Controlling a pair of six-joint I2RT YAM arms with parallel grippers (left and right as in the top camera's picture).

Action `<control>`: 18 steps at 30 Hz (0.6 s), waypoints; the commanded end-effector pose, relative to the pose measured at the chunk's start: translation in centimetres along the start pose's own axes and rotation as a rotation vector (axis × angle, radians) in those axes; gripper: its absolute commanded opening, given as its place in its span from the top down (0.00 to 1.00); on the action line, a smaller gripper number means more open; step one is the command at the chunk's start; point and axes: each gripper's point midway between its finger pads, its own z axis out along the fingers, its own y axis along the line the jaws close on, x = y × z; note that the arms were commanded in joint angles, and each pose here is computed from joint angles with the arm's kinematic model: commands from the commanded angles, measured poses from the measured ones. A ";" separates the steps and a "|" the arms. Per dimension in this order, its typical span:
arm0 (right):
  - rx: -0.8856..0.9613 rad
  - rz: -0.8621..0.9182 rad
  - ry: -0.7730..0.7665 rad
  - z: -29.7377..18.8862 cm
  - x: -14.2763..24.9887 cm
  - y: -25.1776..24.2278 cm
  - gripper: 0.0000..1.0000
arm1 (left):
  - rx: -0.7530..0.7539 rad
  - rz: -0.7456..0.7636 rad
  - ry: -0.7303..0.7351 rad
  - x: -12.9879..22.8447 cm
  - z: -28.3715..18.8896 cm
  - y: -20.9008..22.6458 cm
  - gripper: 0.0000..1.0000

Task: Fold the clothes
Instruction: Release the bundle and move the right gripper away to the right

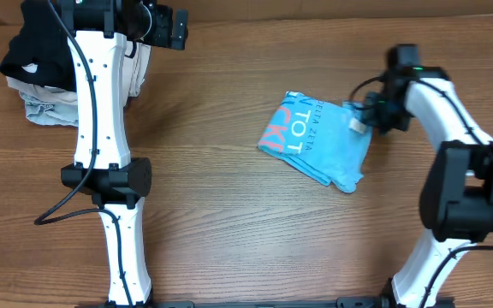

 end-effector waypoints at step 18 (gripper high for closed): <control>-0.326 0.065 -0.005 -7.6 -0.6 -2.5 0.08 | 0.430 0.497 0.181 6.0 5.8 -16.9 0.00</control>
